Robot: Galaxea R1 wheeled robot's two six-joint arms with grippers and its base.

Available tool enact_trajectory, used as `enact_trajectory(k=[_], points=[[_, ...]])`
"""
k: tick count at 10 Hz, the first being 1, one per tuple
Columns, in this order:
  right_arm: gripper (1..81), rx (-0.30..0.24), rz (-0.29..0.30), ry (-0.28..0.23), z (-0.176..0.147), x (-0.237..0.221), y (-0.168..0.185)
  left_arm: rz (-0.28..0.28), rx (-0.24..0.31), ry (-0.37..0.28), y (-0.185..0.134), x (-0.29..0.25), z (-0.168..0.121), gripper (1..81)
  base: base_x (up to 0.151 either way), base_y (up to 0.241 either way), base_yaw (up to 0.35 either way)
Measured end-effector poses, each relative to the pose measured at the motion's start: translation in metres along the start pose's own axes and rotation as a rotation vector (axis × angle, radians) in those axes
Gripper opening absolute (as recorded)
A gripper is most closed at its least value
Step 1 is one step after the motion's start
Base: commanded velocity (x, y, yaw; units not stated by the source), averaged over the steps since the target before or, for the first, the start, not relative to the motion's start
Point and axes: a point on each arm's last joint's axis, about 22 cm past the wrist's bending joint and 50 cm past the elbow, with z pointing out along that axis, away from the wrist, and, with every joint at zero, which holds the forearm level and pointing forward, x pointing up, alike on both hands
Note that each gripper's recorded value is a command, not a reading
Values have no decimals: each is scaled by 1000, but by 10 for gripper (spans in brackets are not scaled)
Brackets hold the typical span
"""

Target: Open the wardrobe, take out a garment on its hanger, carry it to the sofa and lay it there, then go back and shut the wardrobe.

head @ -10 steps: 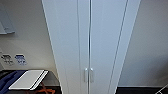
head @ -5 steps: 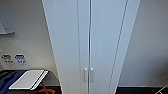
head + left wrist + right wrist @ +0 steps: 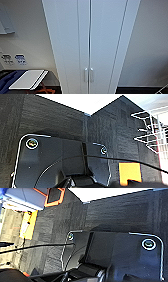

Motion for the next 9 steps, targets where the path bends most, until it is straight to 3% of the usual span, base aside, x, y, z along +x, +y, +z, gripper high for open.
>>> enact_trajectory(k=[2,5,9], points=[[811,70,-56,56,-23,52,-31,59,-38,62,13,63,-34,811,0,0,0],[811,133,-179,170,-61,154,-71,191,-125,145,65,148,-72,811,0,0,0],[811,174,-339,300,-105,272,-121,358,-184,228,125,250,-99,811,0,0,0]])
